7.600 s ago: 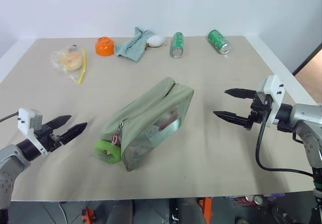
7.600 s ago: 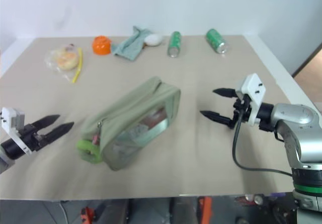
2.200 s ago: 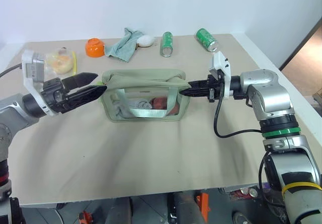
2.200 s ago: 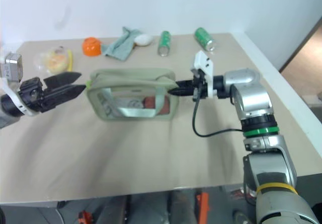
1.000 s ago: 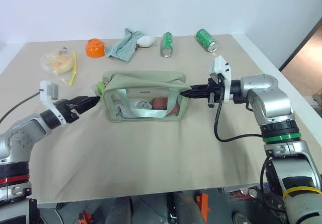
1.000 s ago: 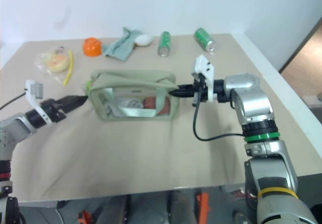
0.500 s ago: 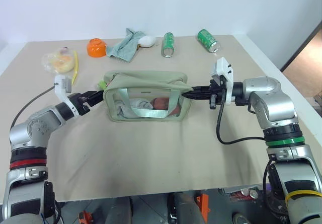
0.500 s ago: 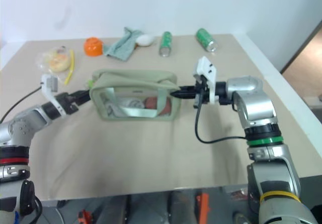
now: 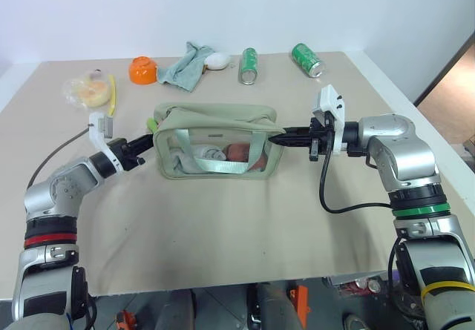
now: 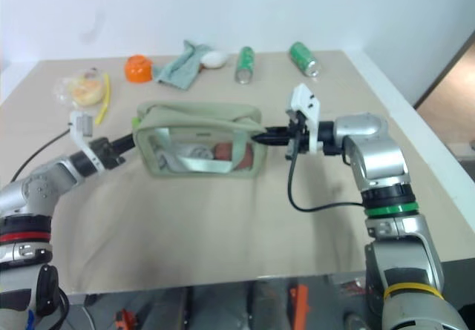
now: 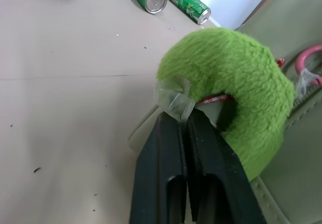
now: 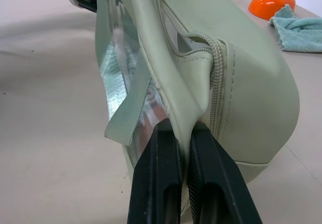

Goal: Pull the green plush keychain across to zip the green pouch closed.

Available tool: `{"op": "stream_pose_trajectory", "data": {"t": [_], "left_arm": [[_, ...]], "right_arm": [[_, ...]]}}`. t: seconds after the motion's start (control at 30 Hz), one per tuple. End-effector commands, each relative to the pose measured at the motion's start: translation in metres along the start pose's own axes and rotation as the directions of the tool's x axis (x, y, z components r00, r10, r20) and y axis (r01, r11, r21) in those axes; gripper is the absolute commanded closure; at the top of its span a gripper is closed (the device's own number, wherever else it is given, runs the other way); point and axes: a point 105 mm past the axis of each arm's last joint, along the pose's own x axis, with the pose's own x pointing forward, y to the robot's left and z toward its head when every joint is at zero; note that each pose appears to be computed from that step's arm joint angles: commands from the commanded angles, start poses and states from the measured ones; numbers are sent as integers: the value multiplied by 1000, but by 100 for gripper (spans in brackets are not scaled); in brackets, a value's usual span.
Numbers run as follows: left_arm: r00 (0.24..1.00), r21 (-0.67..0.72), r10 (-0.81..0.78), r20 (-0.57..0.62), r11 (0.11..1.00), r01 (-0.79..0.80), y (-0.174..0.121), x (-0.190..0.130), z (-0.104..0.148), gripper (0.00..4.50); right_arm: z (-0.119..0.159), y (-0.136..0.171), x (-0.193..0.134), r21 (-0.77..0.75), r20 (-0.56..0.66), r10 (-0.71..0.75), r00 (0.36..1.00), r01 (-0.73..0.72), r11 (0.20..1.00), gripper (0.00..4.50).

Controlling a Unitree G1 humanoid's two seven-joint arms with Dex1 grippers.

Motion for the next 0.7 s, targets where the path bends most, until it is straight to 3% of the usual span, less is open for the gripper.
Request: {"op": "stream_pose_trajectory", "data": {"t": [0.03, 0.2, 0.33, 0.43, 0.57, 0.7], "left_arm": [[998, 38, -24, 60, 999, 21, -9, -3, 20, 447], [992, 81, 6, 125, 997, -17, -7, -8, 40, 447], [971, 163, 0, 240, 986, -40, -15, -12, 83, 447], [952, 255, -73, 296, 967, -5, -40, -9, 123, 447], [959, 367, -149, 241, 929, 52, -67, 5, 134, 447], [954, 553, -294, 56, 805, 215, -117, 29, 125, 447]], "right_arm": [[7, -1, 1, -21, 18, 1, 1000, 0, 1000, 450], [7, 0, 3, -21, 20, 6, 1000, -6, 1000, 450], [7, -1, 4, -19, 20, 7, 1000, -7, 1000, 450], [7, -1, 5, -20, 20, 8, 1000, -8, 1000, 450], [7, -2, 5, -21, 20, 5, 1000, -5, 1000, 450], [8, -3, 5, -24, 22, -3, 1000, 3, 1000, 450]]}}
